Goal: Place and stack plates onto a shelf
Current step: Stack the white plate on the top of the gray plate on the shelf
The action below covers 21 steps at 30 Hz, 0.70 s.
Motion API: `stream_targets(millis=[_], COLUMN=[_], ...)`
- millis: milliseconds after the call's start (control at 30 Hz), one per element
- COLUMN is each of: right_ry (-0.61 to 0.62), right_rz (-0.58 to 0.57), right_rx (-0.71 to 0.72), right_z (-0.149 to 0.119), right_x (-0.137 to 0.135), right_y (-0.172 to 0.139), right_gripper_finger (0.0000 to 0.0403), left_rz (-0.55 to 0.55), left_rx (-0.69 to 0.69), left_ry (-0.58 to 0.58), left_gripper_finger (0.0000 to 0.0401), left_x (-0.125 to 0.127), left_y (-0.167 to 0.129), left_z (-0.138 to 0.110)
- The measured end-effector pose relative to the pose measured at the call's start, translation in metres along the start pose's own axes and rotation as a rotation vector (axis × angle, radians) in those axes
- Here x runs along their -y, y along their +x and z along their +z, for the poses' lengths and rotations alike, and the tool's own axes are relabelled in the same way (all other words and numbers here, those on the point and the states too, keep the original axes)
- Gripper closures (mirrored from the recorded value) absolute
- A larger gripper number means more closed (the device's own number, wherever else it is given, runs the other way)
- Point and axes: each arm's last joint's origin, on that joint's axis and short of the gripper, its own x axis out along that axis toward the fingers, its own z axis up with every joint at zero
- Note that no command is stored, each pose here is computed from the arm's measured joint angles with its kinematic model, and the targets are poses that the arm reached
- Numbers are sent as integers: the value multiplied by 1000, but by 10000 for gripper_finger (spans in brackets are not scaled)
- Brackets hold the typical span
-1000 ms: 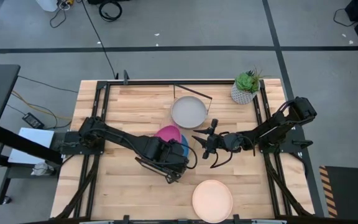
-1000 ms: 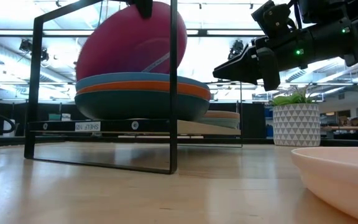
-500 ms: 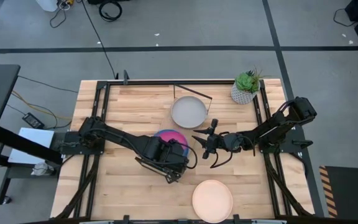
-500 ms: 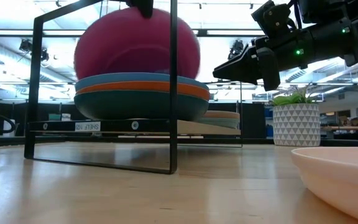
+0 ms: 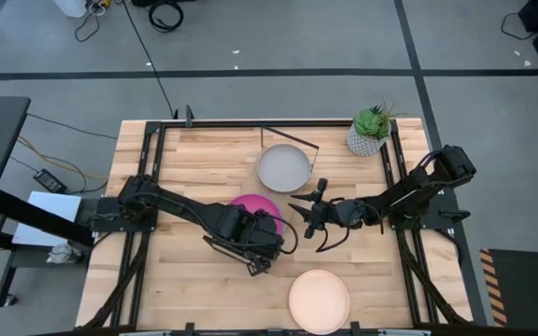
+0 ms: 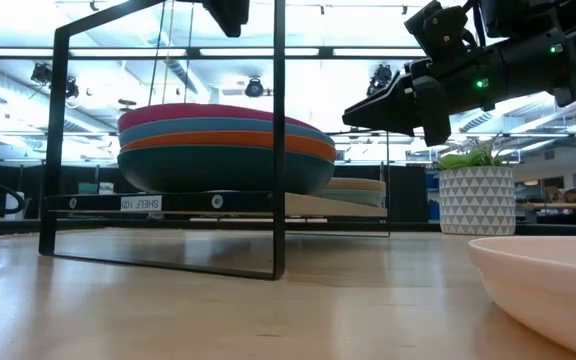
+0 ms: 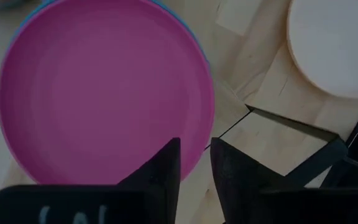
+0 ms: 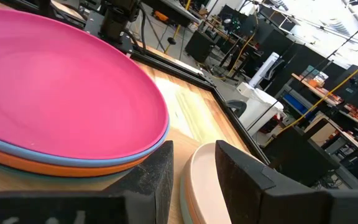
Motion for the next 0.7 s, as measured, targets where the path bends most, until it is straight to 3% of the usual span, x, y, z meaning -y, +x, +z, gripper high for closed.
stream_targets(millis=[233,433,500,700], right_ry=[0,1,4,11], right_rz=[0,0,0,0], right_rx=[0,0,0,0], right_z=[0,0,0,0], right_x=[0,0,0,0], right_y=[0,0,0,0], right_gripper_finger=[277,277,277,277], left_rz=[8,216,233,318], left_rx=[7,223,271,362], left_ry=[103,283,325,329], left_gripper_finger=[307,307,307,310], left_x=[0,19,24,15], left_y=[0,-12,-23,-55], left_z=[0,-23,-33,-51])
